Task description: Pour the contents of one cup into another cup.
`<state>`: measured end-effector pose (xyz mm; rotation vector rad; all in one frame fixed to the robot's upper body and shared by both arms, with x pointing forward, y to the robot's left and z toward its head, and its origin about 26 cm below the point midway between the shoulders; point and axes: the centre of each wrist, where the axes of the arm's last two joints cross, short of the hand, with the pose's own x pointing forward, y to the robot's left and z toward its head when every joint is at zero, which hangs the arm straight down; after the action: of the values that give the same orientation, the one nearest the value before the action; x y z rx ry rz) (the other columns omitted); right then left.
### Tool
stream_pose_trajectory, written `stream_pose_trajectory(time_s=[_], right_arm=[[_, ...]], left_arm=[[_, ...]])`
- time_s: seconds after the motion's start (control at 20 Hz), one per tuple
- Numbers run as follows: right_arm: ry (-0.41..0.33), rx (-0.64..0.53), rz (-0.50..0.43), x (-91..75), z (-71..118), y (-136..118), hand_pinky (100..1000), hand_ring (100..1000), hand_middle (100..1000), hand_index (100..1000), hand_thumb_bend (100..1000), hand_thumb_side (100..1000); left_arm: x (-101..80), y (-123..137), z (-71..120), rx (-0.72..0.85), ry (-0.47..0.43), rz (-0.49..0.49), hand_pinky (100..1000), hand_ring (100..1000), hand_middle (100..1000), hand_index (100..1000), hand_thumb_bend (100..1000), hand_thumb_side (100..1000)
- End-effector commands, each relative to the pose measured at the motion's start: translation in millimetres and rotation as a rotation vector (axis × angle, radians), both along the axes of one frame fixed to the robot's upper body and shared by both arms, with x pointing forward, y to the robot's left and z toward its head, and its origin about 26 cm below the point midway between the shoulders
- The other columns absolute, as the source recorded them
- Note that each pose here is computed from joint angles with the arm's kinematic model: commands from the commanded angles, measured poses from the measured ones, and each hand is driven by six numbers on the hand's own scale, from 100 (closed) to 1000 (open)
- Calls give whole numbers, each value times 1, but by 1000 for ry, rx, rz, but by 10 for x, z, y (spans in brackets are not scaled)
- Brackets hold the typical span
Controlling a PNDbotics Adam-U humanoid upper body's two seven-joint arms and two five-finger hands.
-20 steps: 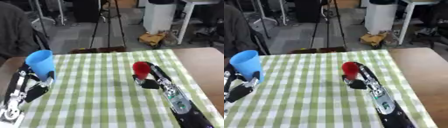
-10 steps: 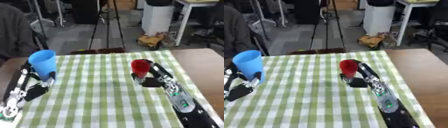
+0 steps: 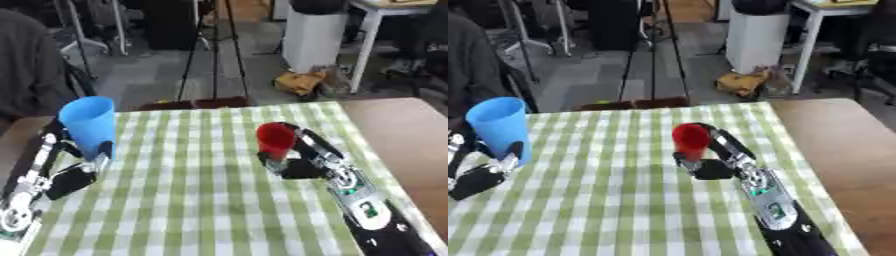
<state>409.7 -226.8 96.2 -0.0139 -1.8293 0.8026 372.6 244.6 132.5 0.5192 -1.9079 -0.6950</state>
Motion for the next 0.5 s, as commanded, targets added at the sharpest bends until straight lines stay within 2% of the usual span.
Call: stream_pose_trajectory(time_s=[0.05, 0.5], right_arm=[[-34, 8, 29, -1, 129, 31, 832, 806, 695, 841, 251, 163], [-30, 10, 56, -10, 134, 96, 832, 805, 694, 841, 239, 153]], left_arm=[[2, 47, 168, 42, -38, -14, 518, 519, 575, 731, 100, 247], [19, 23, 281, 110, -38, -66, 525, 519, 568, 726, 100, 209]])
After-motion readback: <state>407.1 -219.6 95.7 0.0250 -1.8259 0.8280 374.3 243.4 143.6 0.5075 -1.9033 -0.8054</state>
